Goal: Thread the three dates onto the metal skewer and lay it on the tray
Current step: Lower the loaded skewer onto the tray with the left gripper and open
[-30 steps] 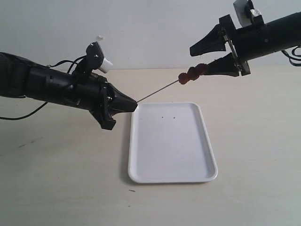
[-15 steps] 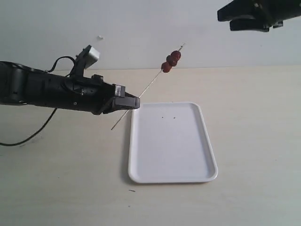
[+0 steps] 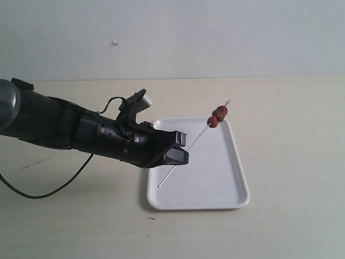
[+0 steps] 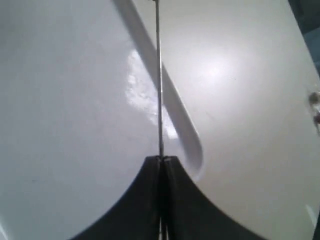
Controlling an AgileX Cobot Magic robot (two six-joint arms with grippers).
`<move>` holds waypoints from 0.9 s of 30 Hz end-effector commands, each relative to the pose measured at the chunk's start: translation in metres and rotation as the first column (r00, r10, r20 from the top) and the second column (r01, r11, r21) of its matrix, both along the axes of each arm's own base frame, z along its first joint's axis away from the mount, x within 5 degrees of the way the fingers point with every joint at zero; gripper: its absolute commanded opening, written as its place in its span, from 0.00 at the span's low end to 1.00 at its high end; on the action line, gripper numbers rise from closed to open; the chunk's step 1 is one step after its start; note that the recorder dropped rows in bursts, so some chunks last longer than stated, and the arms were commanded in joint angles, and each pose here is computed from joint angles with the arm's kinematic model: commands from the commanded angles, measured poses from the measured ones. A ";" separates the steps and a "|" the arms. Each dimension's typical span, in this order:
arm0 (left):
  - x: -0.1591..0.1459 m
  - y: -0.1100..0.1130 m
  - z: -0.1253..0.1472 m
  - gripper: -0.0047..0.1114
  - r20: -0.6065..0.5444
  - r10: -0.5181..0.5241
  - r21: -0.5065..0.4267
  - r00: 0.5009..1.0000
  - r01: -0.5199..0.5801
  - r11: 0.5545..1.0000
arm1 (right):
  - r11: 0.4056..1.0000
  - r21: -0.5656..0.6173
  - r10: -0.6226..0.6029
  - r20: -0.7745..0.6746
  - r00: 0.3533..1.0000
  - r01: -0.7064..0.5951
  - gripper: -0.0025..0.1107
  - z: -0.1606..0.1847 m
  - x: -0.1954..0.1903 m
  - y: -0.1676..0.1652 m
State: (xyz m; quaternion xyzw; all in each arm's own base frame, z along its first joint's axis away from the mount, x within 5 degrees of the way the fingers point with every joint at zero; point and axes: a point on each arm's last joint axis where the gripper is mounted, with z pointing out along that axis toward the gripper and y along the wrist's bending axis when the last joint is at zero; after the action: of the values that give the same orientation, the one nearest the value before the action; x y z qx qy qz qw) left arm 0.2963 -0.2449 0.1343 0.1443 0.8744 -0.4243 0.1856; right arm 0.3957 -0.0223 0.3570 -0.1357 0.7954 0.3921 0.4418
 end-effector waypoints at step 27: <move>0.003 0.002 -0.020 0.32 -0.014 0.040 0.068 0.999 -0.039 0.997 | 0.993 -0.020 0.120 0.039 0.992 -0.119 0.50 0.010 -0.007 0.031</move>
State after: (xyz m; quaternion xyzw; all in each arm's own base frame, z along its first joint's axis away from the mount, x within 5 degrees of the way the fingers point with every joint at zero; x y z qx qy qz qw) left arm 0.3025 -0.2395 0.1117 0.1191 0.9001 -0.3756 0.1861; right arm 0.3930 0.0074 0.3599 -0.1819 0.7843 0.4095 0.4291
